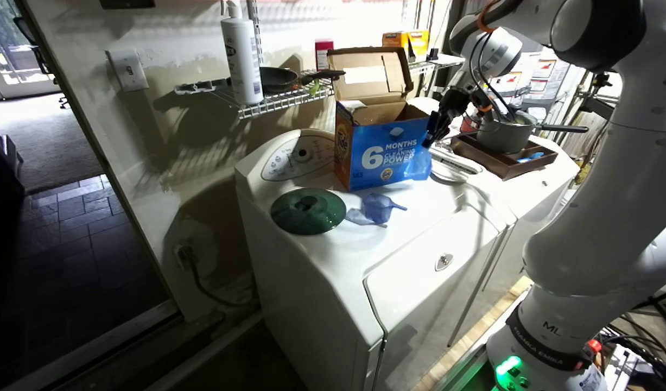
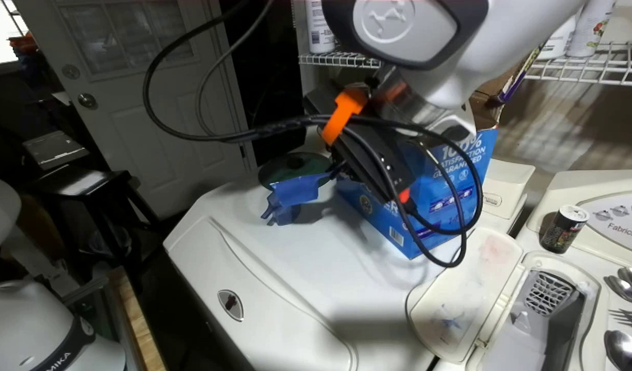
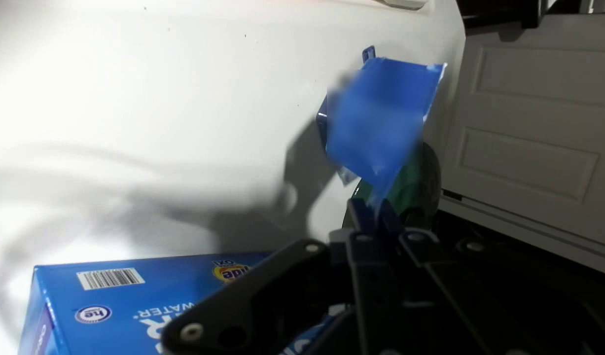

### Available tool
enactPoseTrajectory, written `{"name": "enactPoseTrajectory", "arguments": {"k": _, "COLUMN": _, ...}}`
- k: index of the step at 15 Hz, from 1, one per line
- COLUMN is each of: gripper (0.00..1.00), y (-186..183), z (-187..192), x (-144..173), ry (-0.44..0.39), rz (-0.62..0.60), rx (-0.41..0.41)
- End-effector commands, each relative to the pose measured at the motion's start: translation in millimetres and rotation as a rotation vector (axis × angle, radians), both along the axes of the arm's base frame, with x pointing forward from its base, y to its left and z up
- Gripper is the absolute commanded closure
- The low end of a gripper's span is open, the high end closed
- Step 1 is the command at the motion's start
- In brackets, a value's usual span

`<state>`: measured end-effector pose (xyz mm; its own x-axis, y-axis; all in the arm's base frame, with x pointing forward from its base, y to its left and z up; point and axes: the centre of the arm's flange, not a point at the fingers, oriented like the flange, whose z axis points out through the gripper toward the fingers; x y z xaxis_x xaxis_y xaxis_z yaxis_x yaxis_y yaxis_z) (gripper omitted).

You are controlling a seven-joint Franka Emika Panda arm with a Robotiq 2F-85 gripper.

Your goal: Pick up the object and place it in the box

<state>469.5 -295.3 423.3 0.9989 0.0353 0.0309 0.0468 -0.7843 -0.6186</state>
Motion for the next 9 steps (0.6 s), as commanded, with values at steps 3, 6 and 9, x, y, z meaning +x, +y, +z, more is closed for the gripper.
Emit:
{"name": "enactPoseTrajectory", "arguments": {"k": 3, "gripper": 0.98, "y": 35, "z": 80, "x": -28, "ry": 0.016, "rz": 0.01, "rx": -0.18}}
{"name": "enactPoseTrajectory", "arguments": {"k": 6, "gripper": 0.98, "y": 49, "z": 124, "x": -32, "ry": -0.03, "rz": 0.015, "rx": -0.282}}
{"name": "enactPoseTrajectory", "arguments": {"k": 9, "gripper": 0.98, "y": 61, "z": 167, "x": -31, "ry": -0.119, "rz": 0.016, "rx": -0.415}}
